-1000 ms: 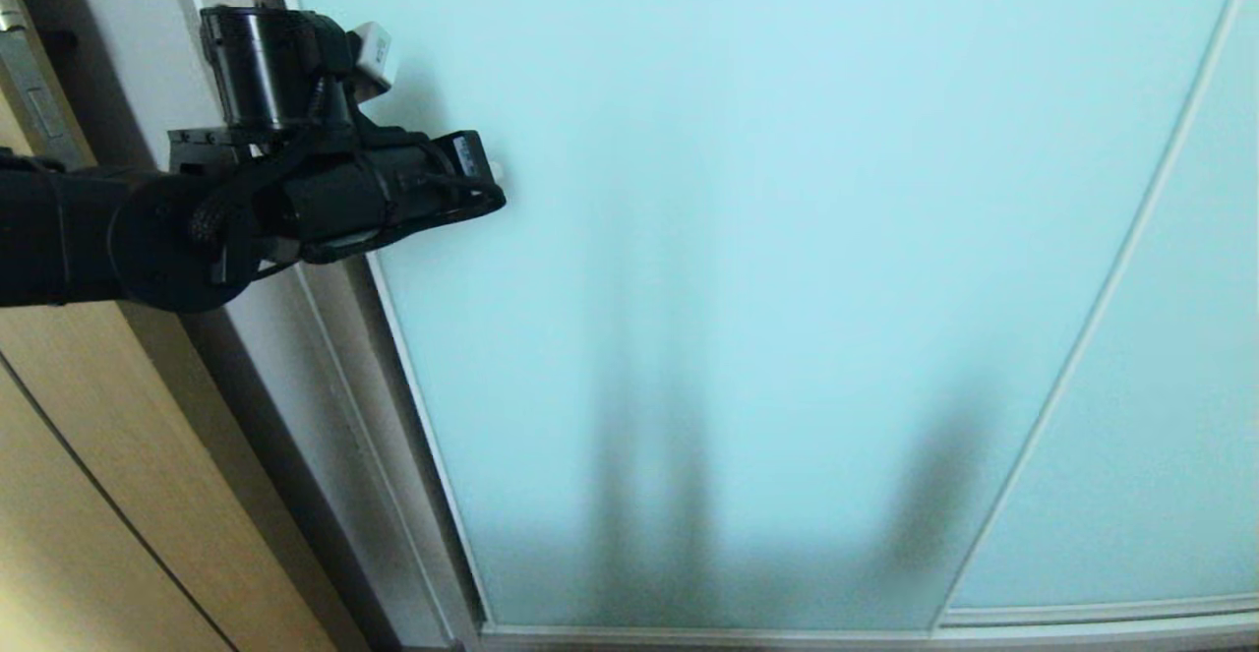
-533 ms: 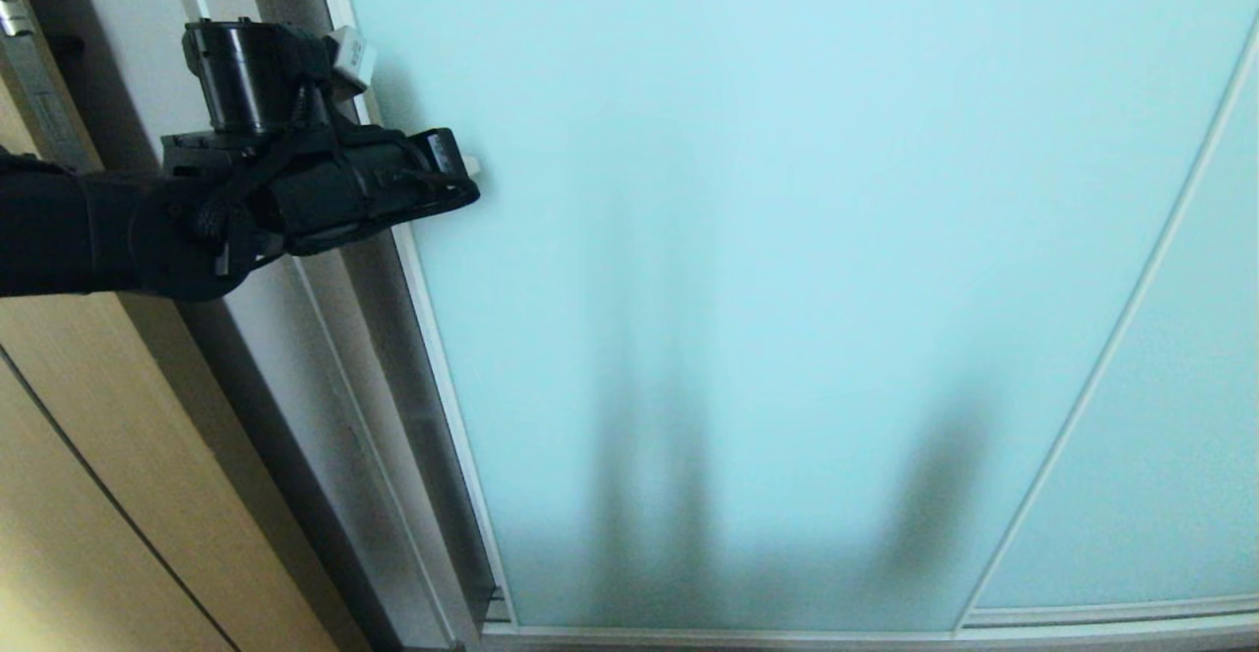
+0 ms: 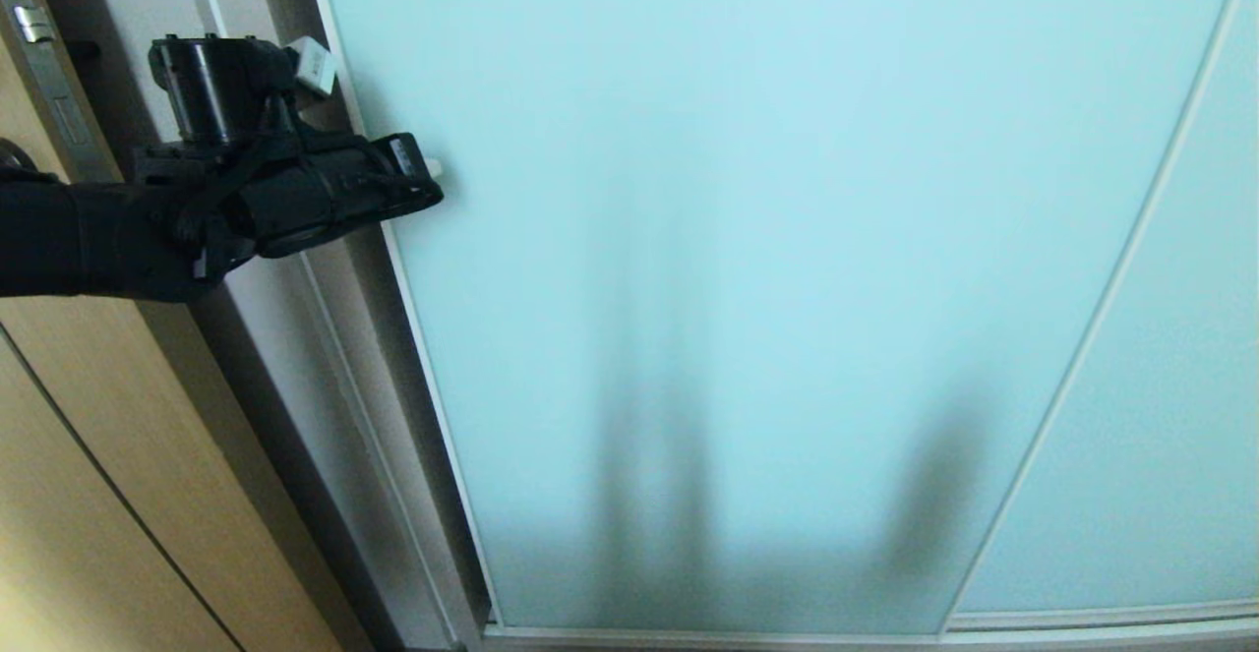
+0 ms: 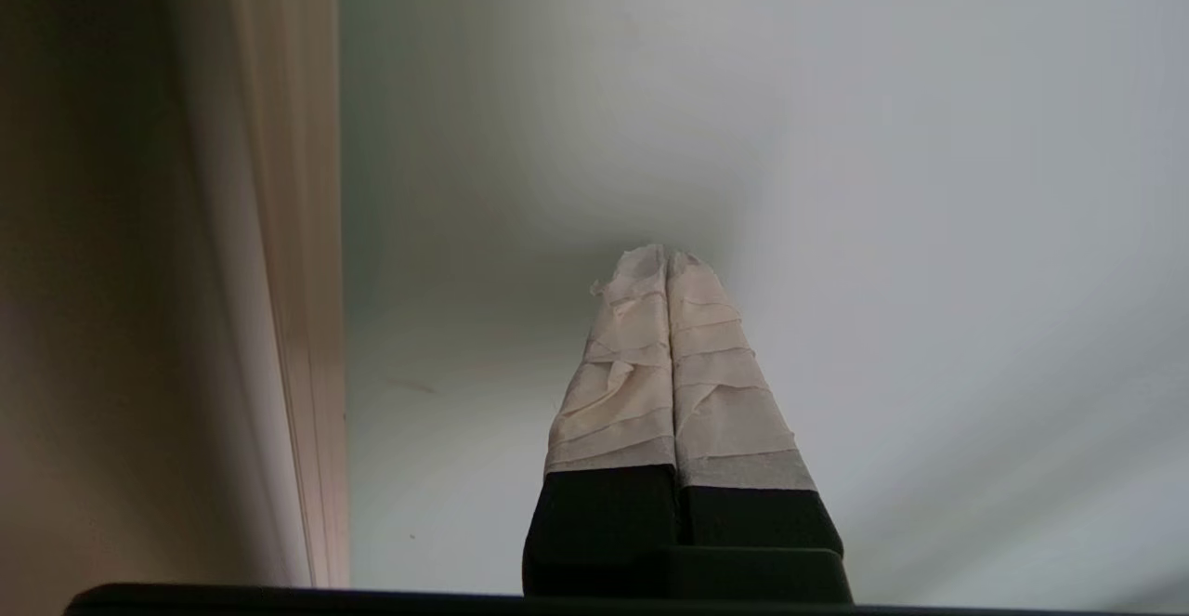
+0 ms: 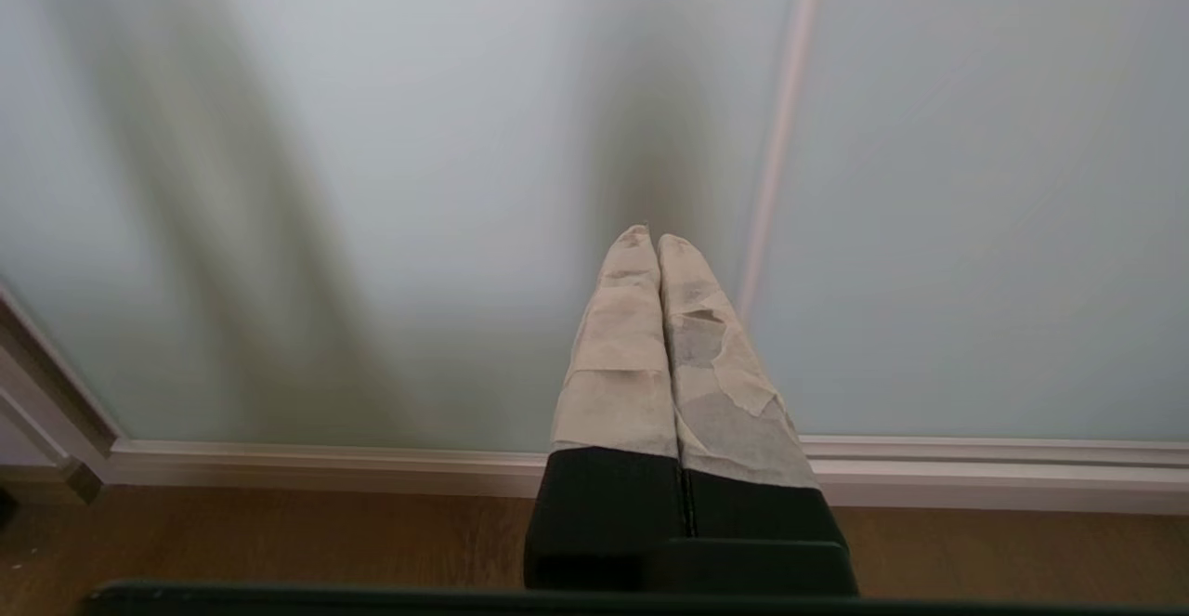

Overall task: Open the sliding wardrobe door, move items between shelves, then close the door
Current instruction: Close the door

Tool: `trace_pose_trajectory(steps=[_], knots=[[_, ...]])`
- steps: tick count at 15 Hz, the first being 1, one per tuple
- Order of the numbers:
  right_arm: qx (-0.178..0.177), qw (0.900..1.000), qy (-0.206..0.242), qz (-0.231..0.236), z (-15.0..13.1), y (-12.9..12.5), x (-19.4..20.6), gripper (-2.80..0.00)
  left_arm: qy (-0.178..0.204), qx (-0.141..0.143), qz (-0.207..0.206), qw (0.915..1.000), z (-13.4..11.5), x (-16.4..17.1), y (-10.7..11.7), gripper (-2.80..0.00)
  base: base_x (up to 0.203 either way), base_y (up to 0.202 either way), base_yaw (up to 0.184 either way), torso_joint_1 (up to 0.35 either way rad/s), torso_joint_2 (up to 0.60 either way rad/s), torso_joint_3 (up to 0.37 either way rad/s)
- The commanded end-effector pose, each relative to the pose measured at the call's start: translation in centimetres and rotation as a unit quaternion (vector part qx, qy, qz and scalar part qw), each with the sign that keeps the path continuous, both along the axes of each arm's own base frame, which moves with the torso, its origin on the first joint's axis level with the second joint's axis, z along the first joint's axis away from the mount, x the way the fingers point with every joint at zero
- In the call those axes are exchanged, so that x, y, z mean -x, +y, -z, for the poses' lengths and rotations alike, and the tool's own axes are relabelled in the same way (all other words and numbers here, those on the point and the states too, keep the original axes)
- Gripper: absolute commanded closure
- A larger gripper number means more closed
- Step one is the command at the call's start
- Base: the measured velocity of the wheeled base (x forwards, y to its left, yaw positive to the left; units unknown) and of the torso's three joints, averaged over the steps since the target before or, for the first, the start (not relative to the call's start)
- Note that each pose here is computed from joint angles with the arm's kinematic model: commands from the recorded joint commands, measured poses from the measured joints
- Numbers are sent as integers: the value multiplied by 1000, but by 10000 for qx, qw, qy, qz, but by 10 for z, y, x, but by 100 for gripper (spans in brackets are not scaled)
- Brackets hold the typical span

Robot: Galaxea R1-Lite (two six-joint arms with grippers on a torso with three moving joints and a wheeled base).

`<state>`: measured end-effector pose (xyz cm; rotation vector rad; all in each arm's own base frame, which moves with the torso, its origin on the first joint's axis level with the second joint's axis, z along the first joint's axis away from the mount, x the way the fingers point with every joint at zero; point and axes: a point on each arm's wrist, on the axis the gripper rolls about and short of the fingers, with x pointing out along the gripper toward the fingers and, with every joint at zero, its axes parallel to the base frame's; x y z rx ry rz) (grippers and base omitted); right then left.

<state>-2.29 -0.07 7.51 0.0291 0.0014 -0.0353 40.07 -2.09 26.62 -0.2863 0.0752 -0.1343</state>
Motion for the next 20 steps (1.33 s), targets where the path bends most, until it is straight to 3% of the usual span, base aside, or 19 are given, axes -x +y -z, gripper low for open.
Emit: trace_pose_trajectory(steps=[1, 11, 16, 20], knots=[[0, 10000, 6, 5, 0, 0, 0, 0, 64, 12, -11, 10000, 5, 0, 1, 0, 0, 0, 0, 0, 0, 0], [0, 10000, 9, 6, 0, 0, 0, 0, 13, 7, -34, 10000, 1, 3, 4, 0, 0, 0, 0, 0, 0, 0], [0, 10000, 6, 0, 0, 0, 0, 0, -408, 43, 69, 9991, -36, 31, 4, 0, 0, 0, 0, 0, 0, 0], [0, 10000, 7, 0, 0, 0, 0, 0, -936, 51, 229, 9953, -79, 74, 5, 0, 0, 0, 0, 0, 0, 0]])
